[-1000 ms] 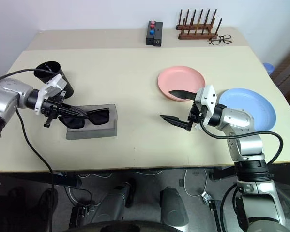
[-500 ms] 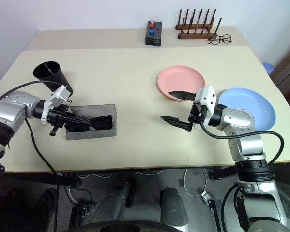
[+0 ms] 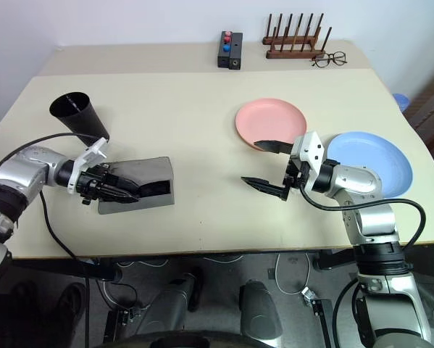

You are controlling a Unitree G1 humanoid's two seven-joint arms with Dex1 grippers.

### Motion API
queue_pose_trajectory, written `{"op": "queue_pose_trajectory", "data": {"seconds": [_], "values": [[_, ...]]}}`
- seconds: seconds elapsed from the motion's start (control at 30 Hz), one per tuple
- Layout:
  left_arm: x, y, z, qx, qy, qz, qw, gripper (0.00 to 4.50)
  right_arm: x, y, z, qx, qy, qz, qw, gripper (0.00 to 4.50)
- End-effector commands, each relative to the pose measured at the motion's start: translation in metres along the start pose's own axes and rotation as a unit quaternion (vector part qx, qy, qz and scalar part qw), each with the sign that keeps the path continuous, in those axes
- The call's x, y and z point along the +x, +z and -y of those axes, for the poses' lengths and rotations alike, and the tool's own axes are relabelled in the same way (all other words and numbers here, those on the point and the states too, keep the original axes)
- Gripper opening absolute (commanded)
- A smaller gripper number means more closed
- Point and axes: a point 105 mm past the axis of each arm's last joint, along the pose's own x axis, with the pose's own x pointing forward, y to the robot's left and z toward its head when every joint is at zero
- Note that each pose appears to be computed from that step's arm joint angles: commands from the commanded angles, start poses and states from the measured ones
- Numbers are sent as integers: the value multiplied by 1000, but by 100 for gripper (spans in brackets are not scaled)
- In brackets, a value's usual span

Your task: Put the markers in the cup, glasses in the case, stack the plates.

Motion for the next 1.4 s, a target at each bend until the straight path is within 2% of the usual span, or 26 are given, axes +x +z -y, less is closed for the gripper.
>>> {"op": "queue_pose_trajectory", "data": {"seconds": [0.03, 0.07, 0.6, 0.83, 1.07, 1.13, 1.23, 1.33, 1.4], "values": [[-2, 4, 0, 12, 0, 8, 1000, 402, -2, 12, 3, -28, -2, 7, 1000, 450], [-1, 4, 0, 16, 0, 8, 1000, 449, -2, 12, 4, -28, -3, 8, 1000, 450], [-6, 8, 6, 64, -5, -32, 997, 449, 0, 11, 5, -24, -8, 12, 1000, 450], [-17, 32, 0, 103, 23, -11, 994, 449, 1, 10, 6, -24, -9, 12, 1000, 450], [-23, 47, 3, 146, 35, 4, 989, 449, 3, 11, 9, -28, -13, 15, 999, 450], [-26, 50, 1, 137, 41, -1, 990, 449, 3, 11, 10, -28, -13, 16, 999, 450], [-31, 66, -1, 120, 50, 26, 991, 365, 3, 10, 11, -28, -12, 16, 999, 450], [-42, 95, -8, 134, 80, 84, 984, 217, 5, 11, 13, -31, -11, 18, 999, 450], [-48, 105, -14, 152, 107, 103, 977, 107, 7, 11, 13, -33, -10, 19, 999, 450]]}}
